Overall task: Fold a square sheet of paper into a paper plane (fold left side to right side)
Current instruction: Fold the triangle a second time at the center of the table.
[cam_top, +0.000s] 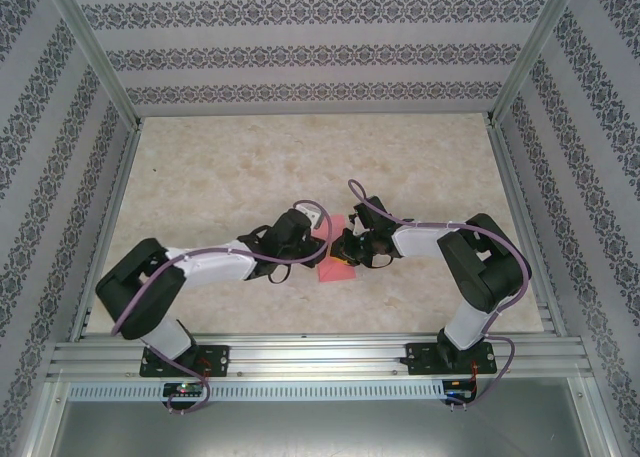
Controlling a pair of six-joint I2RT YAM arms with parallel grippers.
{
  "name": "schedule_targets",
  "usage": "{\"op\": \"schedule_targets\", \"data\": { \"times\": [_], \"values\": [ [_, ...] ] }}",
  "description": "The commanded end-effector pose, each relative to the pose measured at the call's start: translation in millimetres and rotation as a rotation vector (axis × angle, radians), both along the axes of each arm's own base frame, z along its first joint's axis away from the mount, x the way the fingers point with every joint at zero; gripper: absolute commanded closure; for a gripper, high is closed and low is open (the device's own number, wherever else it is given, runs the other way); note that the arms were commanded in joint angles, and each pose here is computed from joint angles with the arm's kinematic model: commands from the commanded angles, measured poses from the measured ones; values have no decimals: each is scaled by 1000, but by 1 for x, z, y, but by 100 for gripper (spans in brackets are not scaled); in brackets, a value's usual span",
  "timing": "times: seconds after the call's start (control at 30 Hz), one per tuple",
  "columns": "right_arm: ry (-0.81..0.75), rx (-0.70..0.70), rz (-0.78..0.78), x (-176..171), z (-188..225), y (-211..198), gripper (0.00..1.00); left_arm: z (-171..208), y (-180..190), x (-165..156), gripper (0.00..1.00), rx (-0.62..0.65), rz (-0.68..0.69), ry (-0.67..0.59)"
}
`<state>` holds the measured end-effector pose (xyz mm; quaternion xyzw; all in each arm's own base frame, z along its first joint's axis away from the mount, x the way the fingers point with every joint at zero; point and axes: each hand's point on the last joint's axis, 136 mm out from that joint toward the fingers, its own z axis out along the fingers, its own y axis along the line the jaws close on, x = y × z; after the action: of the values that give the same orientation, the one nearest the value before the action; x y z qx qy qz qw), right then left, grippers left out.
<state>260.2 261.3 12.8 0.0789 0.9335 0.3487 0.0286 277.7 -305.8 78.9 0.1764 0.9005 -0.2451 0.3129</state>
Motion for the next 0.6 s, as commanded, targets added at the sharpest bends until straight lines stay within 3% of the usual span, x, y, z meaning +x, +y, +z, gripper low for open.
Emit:
{"op": "schedule_targets", "data": {
  "times": [0.0,0.2,0.43,0.57],
  "values": [
    [58,-101,0,-15,-27,-16,84,8,7,-14,64,-62,5,50],
    [56,-99,-1,-14,-26,-15,84,9,-10,-46,66,-251,-50,213],
    [56,-99,2,-14,-26,-14,84,9,-28,-53,69,-329,-84,319],
    [56,-98,1,-14,-26,-14,84,-4,-33,-54,70,-303,-78,371]
  ]
}}
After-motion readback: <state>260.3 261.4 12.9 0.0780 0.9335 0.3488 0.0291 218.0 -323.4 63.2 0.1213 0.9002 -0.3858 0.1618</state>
